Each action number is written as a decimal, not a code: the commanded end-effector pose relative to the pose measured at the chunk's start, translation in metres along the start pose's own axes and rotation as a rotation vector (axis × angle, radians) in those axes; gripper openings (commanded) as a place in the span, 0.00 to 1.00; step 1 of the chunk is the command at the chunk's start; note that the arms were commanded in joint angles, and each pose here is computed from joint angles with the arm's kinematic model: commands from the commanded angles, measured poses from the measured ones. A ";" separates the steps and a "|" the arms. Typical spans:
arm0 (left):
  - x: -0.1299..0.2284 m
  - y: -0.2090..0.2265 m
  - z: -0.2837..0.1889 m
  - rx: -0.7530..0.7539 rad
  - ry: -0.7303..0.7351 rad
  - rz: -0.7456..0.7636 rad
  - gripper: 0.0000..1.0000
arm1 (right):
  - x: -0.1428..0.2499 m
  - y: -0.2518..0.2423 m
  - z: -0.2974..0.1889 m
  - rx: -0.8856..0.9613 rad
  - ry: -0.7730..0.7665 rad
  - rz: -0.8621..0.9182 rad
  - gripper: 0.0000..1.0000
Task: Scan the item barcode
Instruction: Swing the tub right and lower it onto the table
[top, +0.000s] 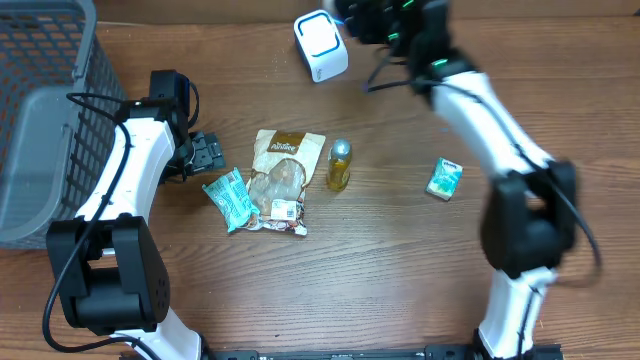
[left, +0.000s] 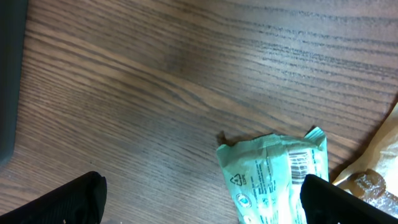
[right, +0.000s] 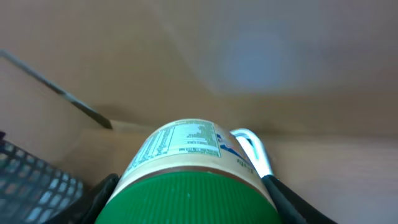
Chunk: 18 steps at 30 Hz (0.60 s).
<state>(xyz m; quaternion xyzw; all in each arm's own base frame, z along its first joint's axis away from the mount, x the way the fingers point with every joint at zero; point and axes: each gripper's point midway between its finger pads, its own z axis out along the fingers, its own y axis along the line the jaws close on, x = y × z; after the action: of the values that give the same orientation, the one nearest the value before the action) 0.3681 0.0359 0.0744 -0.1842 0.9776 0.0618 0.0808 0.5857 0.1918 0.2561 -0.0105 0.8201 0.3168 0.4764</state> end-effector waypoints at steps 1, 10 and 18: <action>-0.002 0.005 -0.009 0.000 -0.023 0.002 1.00 | -0.021 -0.017 -0.069 0.091 0.065 0.109 0.10; -0.002 0.005 -0.009 0.000 -0.023 0.003 1.00 | 0.097 -0.137 -0.191 0.579 0.544 0.439 0.14; -0.002 0.005 -0.009 0.000 -0.023 0.002 1.00 | 0.165 -0.208 -0.249 0.857 0.680 0.558 0.24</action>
<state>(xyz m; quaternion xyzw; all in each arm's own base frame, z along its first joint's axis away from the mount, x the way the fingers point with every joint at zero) 0.3677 0.0359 0.0743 -0.1842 0.9777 0.0619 0.0803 0.3795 -0.0385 0.1171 0.2842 0.9532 0.0877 0.0535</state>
